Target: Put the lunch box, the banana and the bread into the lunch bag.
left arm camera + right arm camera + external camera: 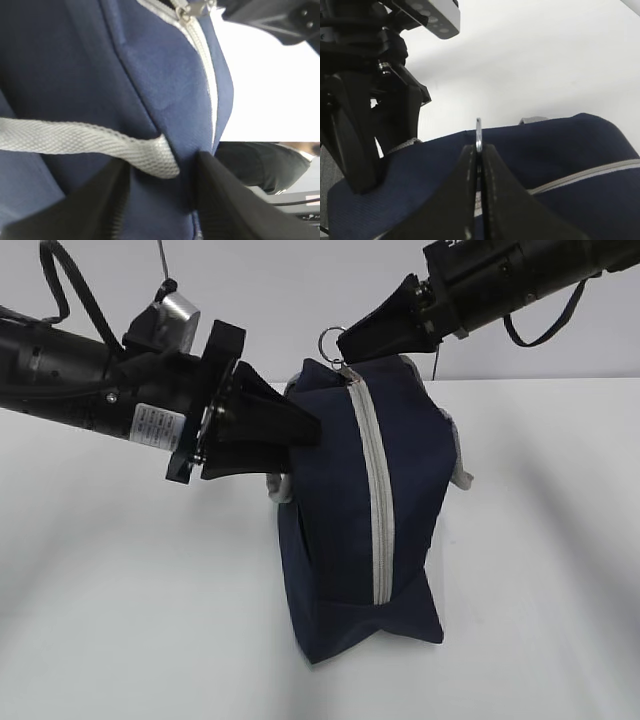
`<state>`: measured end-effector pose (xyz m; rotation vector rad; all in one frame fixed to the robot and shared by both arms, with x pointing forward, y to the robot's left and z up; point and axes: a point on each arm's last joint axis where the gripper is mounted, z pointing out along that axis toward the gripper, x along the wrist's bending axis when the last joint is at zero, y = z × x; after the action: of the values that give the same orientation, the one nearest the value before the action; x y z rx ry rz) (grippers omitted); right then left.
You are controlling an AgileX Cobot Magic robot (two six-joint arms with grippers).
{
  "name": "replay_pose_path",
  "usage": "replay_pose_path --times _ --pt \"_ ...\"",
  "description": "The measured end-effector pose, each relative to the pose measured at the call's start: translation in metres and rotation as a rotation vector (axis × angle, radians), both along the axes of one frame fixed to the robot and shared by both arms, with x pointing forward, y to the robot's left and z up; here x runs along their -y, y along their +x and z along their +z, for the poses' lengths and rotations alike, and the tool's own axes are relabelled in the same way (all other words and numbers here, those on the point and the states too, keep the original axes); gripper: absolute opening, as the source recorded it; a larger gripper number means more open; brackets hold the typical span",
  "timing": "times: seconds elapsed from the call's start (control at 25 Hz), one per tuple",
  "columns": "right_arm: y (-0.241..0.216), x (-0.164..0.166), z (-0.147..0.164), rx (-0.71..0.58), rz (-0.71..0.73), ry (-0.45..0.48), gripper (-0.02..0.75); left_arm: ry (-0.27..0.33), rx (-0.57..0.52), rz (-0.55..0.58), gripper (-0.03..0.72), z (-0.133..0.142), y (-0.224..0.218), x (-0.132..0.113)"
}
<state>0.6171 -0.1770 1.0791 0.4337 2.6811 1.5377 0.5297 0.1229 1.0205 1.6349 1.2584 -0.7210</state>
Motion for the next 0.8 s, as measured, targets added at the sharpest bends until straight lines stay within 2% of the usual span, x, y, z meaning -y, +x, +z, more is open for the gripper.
replay_pose_path --times 0.08,0.2,0.28,0.48,0.8 --pt "0.000 0.000 0.000 -0.002 -0.001 0.000 -0.016 0.010 0.002 -0.006 0.279 -0.001 0.000 0.000" --pt "0.000 0.000 0.000 -0.004 -0.002 0.001 -0.016 0.018 0.004 -0.010 0.097 -0.001 -0.001 -0.001" --pt "0.000 0.000 0.000 -0.005 -0.003 0.001 -0.016 0.023 0.006 -0.008 0.023 -0.002 0.000 -0.001" --pt "0.005 -0.001 -0.008 -0.036 -0.018 0.011 -0.016 0.027 0.008 -0.009 0.008 -0.002 0.000 -0.001" --pt "0.026 0.001 -0.015 0.014 -0.170 0.014 -0.016 0.052 0.017 -0.040 0.007 -0.004 -0.002 -0.002"
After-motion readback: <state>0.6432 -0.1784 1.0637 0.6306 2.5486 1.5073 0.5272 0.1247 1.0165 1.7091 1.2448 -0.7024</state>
